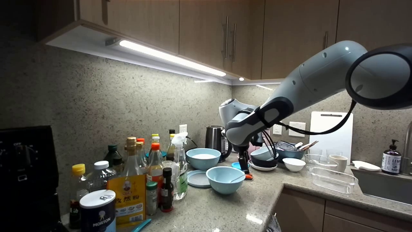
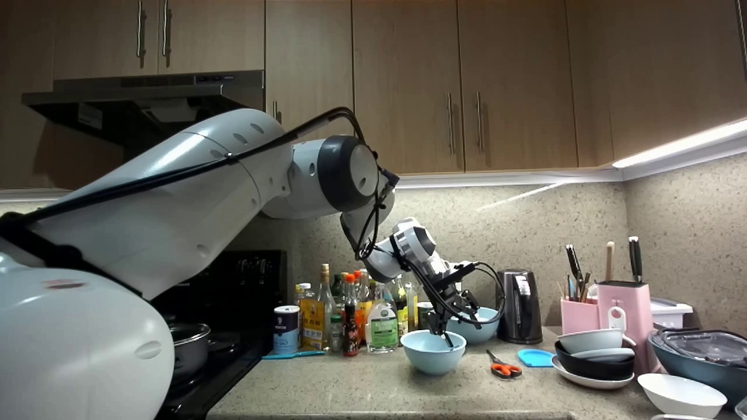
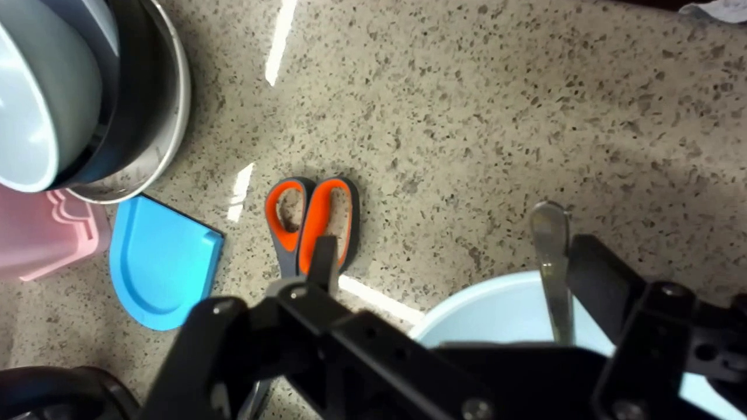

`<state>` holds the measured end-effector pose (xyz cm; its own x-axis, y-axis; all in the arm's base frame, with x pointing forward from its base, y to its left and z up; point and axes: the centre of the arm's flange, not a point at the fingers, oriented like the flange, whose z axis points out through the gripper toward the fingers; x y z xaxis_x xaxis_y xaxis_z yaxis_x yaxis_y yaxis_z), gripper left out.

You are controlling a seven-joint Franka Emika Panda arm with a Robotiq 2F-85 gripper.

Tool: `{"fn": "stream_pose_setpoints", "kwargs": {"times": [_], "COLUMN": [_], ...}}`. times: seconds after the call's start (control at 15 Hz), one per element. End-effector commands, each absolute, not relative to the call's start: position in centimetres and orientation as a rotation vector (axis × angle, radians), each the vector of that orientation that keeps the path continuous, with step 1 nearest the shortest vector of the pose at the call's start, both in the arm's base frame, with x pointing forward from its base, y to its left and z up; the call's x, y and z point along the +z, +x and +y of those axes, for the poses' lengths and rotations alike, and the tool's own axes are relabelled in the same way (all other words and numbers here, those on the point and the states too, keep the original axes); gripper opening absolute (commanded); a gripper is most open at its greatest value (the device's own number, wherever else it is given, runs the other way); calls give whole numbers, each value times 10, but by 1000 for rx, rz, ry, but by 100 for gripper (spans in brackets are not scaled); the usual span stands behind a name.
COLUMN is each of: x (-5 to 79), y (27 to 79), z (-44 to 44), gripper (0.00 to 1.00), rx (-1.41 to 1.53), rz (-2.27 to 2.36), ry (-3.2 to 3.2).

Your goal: Use the silver spoon to stir the contents of the blue bowl closer to the edge

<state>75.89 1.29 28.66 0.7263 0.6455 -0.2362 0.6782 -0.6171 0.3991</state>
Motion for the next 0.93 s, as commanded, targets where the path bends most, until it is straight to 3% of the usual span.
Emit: {"fn": "stream_pose_setpoints", "kwargs": {"times": [0.0, 0.07, 0.13, 0.87], "x": [273, 270, 267, 260], "y": [740, 739, 738, 740], "z": [7, 6, 6, 7], "gripper": [100, 100, 78, 7], "rx": [-97, -104, -109, -130], "rz": [985, 981, 988, 995], "ry": [2545, 2551, 2557, 2540]}}
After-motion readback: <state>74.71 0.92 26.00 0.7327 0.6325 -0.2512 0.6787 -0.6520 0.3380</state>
